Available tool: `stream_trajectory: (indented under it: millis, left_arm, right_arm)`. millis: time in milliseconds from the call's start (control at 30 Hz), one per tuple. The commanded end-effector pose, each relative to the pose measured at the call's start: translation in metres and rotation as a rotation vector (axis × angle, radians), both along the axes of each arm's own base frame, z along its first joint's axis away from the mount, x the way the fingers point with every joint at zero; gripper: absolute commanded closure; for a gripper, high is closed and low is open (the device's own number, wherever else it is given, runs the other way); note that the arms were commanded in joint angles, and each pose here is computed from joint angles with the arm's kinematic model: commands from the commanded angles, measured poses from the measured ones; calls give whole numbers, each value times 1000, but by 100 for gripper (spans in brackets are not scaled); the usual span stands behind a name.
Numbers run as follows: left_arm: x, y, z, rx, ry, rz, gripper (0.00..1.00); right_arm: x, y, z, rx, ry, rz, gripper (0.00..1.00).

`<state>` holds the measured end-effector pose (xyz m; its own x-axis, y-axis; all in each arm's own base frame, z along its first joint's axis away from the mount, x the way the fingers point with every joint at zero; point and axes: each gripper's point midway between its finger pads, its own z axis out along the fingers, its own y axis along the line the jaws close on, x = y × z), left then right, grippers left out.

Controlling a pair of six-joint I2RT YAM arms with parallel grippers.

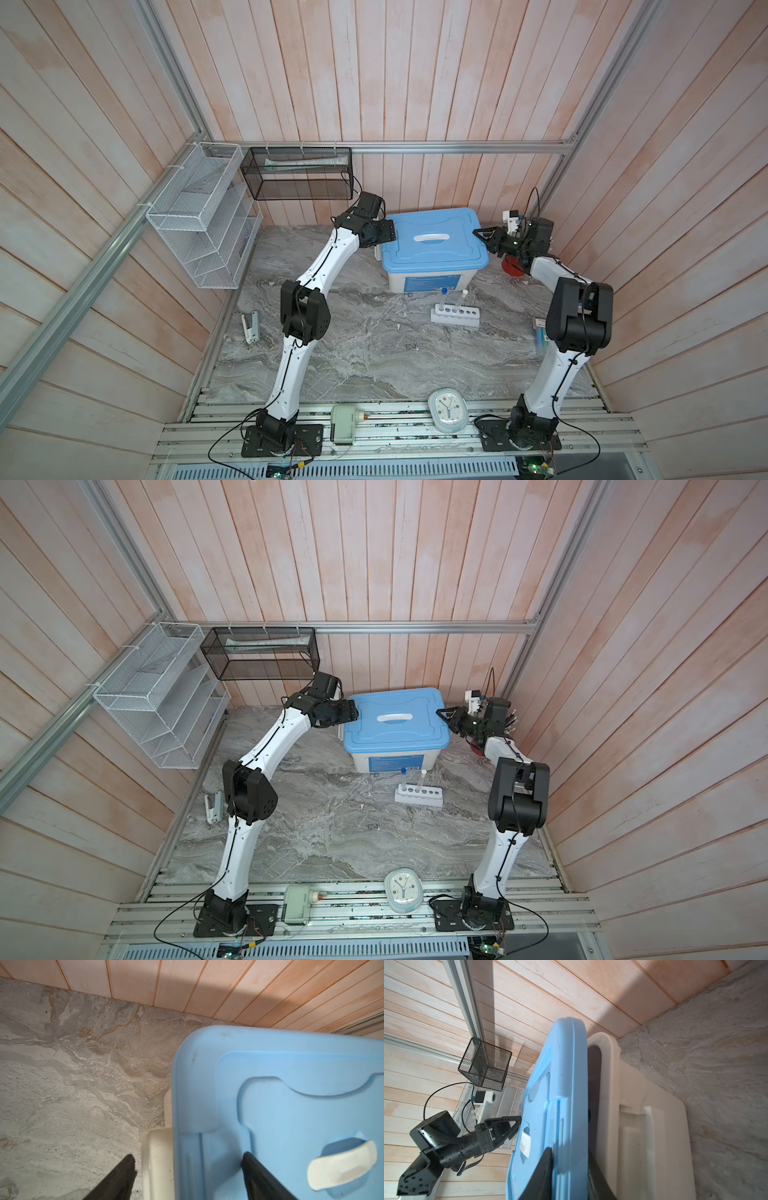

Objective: Organize the chemistry lab equipment

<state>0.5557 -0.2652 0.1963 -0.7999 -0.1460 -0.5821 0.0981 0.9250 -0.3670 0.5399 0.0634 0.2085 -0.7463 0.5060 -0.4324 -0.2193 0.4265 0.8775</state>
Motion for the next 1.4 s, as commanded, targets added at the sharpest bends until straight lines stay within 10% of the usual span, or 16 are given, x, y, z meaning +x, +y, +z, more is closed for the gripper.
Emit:
stream_trajectory:
  millis: [0, 600, 1367]
  left_arm:
    - [-2, 9, 27, 12, -59, 7, 18]
    - [-13, 4, 69, 25, -141, -18, 18]
    - [-46, -77, 51, 0, -149, -211, 18]
  right_arm:
    - [11, -14, 2, -20, -36, -35, 74]
    - [13, -19, 23, -40, -83, -41, 54]
    - [-37, -14, 50, -418, -151, -71, 24]
